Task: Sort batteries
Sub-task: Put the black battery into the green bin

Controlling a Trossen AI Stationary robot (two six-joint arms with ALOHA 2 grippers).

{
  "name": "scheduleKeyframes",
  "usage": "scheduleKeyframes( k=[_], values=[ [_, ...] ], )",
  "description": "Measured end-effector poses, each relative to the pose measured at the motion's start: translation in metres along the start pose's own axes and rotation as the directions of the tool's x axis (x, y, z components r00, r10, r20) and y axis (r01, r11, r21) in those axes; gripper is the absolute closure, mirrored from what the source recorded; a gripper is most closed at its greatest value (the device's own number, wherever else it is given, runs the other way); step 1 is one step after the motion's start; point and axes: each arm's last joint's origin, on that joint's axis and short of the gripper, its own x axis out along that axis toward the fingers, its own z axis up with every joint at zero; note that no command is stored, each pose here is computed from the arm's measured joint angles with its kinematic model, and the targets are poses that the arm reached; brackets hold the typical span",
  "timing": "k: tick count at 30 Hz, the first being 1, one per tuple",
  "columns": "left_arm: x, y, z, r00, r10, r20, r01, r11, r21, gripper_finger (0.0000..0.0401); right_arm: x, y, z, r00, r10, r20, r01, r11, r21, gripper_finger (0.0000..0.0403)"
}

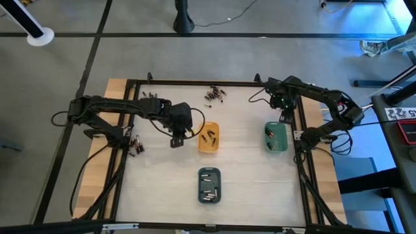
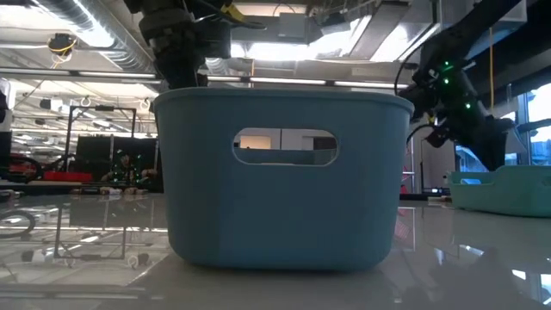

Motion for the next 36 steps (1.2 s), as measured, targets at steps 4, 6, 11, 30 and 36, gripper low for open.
scheduleKeyframes(
  k=[4, 6, 11, 30, 36],
  values=[
    [0.0, -0.004, 0.0, 1.0, -0.006, -0.002, 0.006, 1.0, -0.002, 0.0285, 0.01, 0.002, 0.002, 1.0, -0.02, 0.014, 0.02, 0.998, -0.053, 0.0188],
    [0.0, -0.006, 0.0, 1.0, -0.009, -0.003, 0.009, 1.0, -0.003, 0.0285, 0.015, 0.004, 0.001, 1.0, -0.023, -0.004, 0.023, 0.996, -0.091, 0.0159],
    [0.001, -0.007, 0.0, 1.0, -0.012, 0.0, 0.012, 1.0, -0.011, 0.0285, 0.023, 0.008, -0.002, 0.999, -0.008, -0.033, 0.003, 0.986, -0.165, 0.0102],
    [0.001, -0.008, 0.002, 1.0, -0.017, 0.019, 0.016, 1.0, 0.011, 0.0285, 0.04, 0.013, 0.002, 0.999, -0.005, 0.033, 0.013, 0.97, -0.244, 0.0088],
    [0.001, -0.008, 0.002, 1.0, -0.017, 0.019, 0.016, 1.0, 0.018, 0.0285, 0.046, 0.015, 0.001, 1.0, -0.009, 0.024, 0.014, 0.974, -0.227, 0.0088]
  ],
)
